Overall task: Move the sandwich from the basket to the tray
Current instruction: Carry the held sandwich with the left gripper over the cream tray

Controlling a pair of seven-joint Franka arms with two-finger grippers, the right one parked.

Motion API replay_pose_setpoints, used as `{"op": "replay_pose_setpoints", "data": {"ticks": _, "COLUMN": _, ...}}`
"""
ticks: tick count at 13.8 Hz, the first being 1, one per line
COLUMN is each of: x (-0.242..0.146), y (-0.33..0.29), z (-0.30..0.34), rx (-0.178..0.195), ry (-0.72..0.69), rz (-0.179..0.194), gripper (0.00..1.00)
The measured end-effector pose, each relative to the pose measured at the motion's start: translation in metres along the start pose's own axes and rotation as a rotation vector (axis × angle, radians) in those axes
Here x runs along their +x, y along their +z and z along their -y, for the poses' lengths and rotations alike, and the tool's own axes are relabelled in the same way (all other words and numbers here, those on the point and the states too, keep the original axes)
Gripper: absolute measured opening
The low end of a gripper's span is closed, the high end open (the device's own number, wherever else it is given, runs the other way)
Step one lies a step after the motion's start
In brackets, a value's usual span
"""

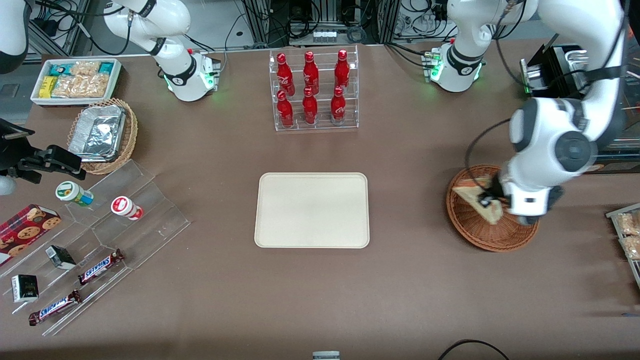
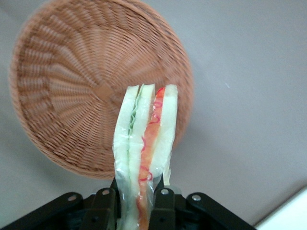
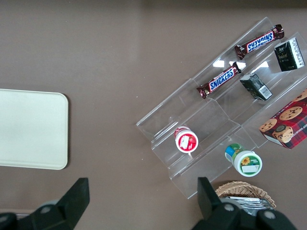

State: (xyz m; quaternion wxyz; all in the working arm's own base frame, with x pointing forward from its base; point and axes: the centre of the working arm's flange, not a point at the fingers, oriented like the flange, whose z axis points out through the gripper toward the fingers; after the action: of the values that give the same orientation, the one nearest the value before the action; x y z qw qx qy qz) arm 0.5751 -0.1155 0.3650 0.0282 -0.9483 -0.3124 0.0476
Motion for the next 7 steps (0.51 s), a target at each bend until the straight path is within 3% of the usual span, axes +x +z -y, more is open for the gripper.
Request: {"op": "replay_pose_setpoints", "data": {"ticks": 7, "x": -0.121, "y": 0.017, "z": -0.127, "rx": 0.014, "ry": 0.369, "rz": -0.019, "gripper": 0.20}}
